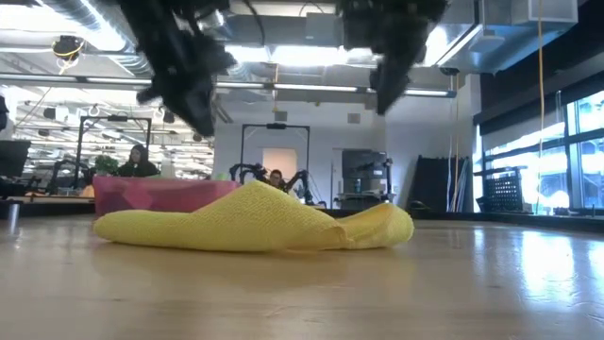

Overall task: Fold microfiber towels
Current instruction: Fold the yellow microfiber towel

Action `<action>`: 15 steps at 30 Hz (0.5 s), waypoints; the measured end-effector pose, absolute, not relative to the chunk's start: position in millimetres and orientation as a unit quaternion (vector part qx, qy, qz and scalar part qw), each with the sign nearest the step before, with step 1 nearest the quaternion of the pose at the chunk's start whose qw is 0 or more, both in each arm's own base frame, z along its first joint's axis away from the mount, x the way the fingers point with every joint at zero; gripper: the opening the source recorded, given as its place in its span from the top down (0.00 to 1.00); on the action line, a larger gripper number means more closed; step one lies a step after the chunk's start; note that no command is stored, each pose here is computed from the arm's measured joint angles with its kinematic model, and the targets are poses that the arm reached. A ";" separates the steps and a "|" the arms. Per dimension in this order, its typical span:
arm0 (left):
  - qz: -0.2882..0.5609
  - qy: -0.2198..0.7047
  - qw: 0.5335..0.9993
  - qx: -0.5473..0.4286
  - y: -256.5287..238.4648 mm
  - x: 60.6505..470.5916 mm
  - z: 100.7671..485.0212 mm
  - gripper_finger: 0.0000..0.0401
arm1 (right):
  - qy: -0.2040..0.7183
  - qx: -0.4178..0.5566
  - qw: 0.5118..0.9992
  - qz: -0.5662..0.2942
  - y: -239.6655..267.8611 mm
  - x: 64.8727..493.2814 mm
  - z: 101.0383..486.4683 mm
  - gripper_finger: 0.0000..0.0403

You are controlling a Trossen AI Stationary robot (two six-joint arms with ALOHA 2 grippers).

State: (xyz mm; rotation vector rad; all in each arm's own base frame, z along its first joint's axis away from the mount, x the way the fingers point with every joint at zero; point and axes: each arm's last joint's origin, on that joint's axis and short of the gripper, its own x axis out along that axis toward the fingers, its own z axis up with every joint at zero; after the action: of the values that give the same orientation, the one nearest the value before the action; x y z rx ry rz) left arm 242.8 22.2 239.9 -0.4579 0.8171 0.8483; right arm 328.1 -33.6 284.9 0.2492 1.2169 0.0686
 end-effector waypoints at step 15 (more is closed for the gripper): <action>0.210 0.350 0.771 -0.489 80.2 219.4 154.9 0.66 | 0.626 0.179 0.753 0.091 -31.2 309.2 235.6 0.53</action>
State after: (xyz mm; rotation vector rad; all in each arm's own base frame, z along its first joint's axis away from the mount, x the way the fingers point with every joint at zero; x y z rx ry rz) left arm 219.4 80.2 154.9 -1.0613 0.7582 0.4556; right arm 309.2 -31.2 235.6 0.3912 1.3669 0.1980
